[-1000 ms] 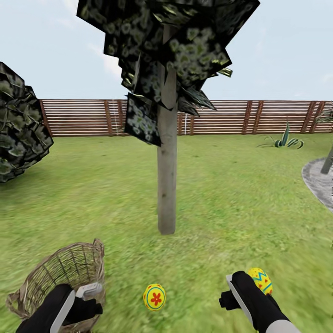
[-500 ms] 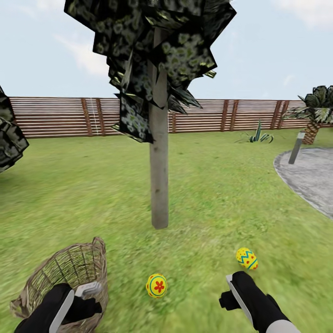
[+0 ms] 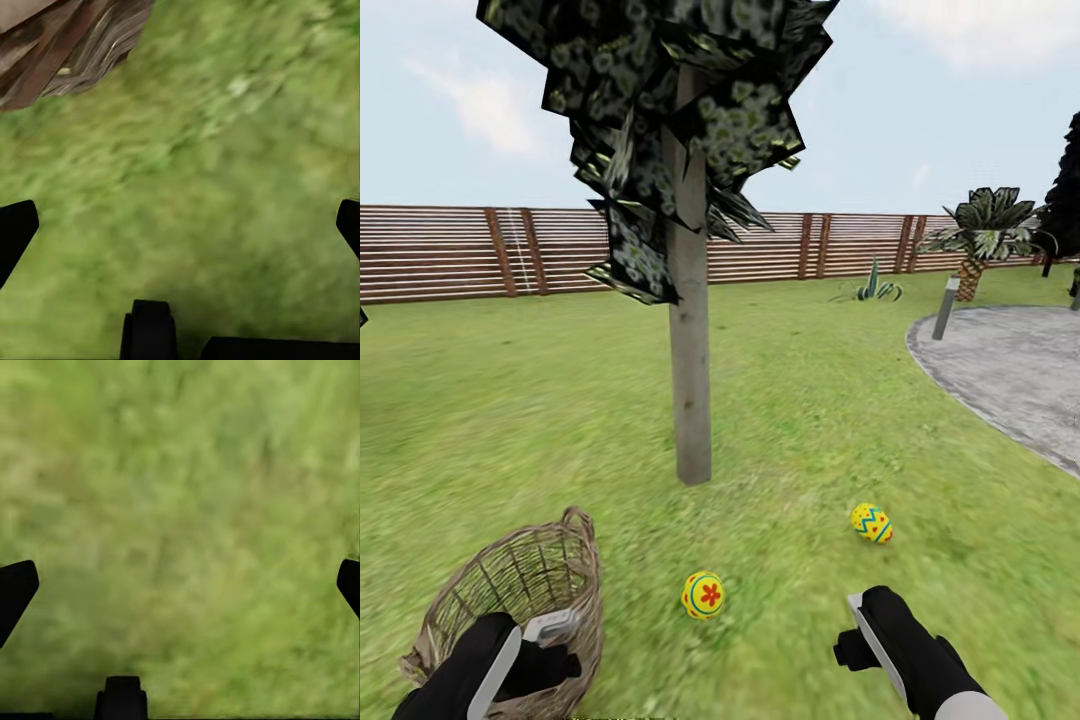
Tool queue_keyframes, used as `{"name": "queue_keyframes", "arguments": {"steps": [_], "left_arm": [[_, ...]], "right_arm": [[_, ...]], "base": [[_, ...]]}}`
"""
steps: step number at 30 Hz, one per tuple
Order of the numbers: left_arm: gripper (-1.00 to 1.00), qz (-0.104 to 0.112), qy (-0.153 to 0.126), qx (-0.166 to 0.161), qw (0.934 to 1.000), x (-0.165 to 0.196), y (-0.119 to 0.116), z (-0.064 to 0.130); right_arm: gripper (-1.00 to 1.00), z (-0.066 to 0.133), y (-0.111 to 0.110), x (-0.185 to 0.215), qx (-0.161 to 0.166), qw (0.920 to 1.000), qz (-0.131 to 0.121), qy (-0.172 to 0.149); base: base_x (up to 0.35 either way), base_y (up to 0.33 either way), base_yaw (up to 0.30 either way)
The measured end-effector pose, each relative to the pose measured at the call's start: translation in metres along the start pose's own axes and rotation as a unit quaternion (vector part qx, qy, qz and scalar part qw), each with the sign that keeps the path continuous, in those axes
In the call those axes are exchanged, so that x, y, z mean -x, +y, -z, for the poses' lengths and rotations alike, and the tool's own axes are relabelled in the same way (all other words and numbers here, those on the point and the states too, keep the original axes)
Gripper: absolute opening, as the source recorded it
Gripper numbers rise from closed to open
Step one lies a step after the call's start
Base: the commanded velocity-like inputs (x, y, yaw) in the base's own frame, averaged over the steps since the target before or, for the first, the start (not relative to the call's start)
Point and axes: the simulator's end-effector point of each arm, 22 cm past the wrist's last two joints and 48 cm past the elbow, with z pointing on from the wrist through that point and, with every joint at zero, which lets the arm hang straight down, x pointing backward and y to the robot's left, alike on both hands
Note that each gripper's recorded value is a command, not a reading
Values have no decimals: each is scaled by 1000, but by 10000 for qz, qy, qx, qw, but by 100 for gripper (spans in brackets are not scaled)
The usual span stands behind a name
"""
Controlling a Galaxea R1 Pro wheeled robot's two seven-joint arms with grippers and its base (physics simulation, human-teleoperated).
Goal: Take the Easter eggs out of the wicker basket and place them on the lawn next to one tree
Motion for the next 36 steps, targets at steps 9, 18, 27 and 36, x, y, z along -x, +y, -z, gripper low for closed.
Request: {"name": "queue_keyframes", "arguments": {"steps": [9,18,27,36], "left_arm": [[100,0,21,2,10000,-1,0,-2],[100,1,22,3,10000,-1,0,-2],[100,9,18,8,10000,-1,1,-1],[100,18,10,11,10000,0,2,-1]], "right_arm": [[100,-2,0,-2,2,10000,4,27],[100,-2,0,-2,-3,10000,9,37],[100,-2,0,-2,-7,10000,11,30],[100,-2,0,-2,-7,10000,9,31]], "base": [[-177,297,-224],[-178,297,-16],[-179,297,0],[-119,305,0]]}}
